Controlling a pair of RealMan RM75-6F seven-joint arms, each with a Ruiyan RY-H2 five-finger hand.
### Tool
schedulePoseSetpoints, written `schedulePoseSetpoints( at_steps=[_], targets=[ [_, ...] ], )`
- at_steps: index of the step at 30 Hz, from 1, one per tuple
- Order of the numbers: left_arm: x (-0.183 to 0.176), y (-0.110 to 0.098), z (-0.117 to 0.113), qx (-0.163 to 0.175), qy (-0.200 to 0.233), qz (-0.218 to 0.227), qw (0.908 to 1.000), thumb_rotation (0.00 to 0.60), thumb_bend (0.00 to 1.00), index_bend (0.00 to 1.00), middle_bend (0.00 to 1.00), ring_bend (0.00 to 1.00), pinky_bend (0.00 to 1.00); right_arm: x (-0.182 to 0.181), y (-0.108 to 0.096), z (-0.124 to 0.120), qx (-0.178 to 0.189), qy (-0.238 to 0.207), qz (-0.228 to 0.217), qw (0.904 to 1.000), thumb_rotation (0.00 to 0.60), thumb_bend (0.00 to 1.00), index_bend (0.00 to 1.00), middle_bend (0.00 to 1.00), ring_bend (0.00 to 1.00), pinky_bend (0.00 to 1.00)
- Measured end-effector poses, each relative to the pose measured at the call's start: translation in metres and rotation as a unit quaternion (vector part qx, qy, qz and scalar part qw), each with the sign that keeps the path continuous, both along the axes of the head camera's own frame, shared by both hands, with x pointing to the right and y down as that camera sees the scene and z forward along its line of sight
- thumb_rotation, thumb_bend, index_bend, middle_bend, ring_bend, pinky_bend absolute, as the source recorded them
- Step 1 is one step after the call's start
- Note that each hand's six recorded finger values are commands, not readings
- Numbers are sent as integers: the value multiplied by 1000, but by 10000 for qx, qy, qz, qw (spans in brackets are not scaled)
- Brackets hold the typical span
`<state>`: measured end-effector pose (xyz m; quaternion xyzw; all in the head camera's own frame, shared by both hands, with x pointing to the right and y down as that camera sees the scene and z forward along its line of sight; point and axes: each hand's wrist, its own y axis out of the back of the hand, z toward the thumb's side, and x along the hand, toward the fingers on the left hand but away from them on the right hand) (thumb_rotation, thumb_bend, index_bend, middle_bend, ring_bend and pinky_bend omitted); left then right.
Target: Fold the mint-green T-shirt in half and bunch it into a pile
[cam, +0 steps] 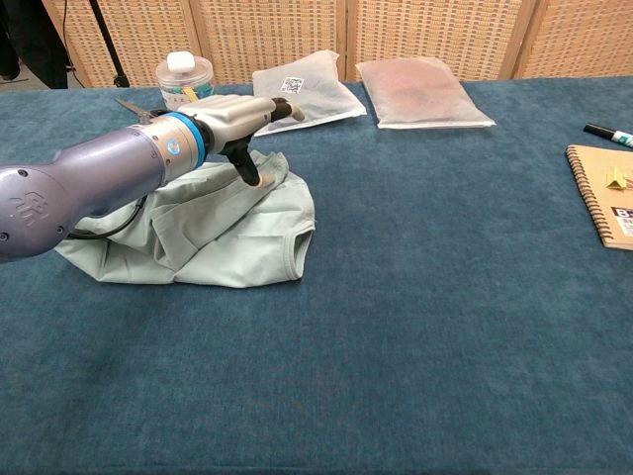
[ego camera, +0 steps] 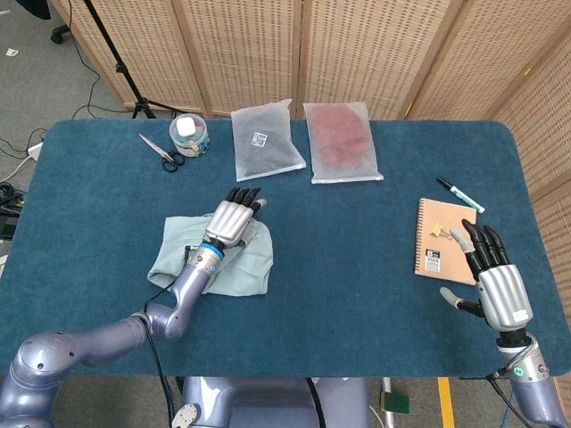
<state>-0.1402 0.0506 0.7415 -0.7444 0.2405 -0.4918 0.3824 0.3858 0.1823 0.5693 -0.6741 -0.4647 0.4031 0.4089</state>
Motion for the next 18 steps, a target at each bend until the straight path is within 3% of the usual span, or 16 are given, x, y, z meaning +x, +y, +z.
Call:
schedulePoseSetpoints(
  at_steps=[4, 12, 18],
  targets=[
    [-3, -3, -7, 72, 139, -60, 9999, 600, 58, 0, 0, 0, 0, 0, 0, 0, 3, 3, 0, 10000, 600, 92, 0, 0, 0, 0],
    [-27, -8, -36, 256, 555, -61, 9981, 600, 67, 0, 0, 0, 0, -2, 2, 0, -3, 14, -36, 10000, 600, 92, 0, 0, 0, 0],
    [-59, -1, -64, 435, 877, 290, 9948, 600, 103, 0, 0, 0, 0, -5, 4, 1, -5, 40, -72, 10000, 600, 104, 0, 0, 0, 0]
  ],
)
